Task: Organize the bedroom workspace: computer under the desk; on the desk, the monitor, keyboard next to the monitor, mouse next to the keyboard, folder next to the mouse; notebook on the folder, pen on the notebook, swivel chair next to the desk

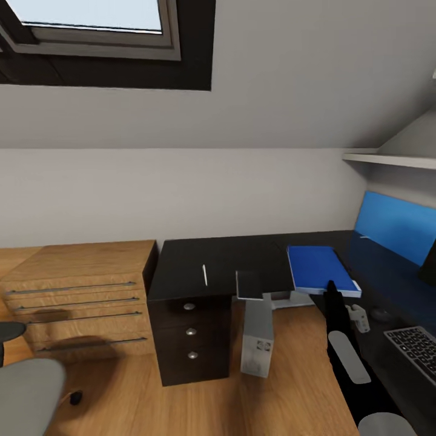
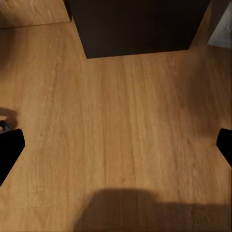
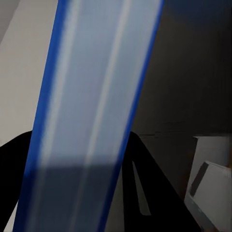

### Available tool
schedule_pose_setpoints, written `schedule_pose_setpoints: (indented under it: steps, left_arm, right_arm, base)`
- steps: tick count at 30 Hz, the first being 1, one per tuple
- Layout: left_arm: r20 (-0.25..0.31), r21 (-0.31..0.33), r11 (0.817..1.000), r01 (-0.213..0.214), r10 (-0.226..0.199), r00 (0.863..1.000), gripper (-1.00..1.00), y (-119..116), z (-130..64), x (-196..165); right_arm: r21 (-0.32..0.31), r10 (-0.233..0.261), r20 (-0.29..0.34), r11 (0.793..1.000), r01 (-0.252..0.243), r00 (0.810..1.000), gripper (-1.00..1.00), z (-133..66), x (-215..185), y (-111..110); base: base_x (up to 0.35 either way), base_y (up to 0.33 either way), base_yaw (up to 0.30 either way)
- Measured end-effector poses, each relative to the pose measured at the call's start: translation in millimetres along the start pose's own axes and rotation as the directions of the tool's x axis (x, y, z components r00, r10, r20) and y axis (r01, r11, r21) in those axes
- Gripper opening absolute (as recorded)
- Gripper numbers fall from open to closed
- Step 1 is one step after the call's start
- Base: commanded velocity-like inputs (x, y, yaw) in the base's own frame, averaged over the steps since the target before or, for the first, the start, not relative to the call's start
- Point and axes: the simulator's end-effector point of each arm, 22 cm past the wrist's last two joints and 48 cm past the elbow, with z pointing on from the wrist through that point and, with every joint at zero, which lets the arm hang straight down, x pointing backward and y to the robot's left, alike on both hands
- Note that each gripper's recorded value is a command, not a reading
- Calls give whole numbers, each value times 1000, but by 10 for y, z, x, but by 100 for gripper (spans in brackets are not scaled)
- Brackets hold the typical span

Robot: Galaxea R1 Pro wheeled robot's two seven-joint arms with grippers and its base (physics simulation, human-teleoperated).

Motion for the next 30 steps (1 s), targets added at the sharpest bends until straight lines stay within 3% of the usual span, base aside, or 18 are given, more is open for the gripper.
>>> schedule_pose_setpoints:
  steps: [6,16,30]
  left_arm:
    - [-2,-5,1000,3,-3,1000,100,21,4,5]
    - [-5,-3,1000,5,-5,1000,100,14,3,17]
    - [-7,-1,1000,5,-5,1000,100,9,0,21]
  right_arm:
    - [1,1,-1,1000,-1,1000,-100,0,7,-4]
    - [0,1,-4,1000,-1,1000,-100,1,16,-2]
    - [-3,6,-2,1000,-6,1000,-100,-3,12,14]
  base:
    - [0,0,-218]
    - [25,-1,-25]
    - [303,-183,0]
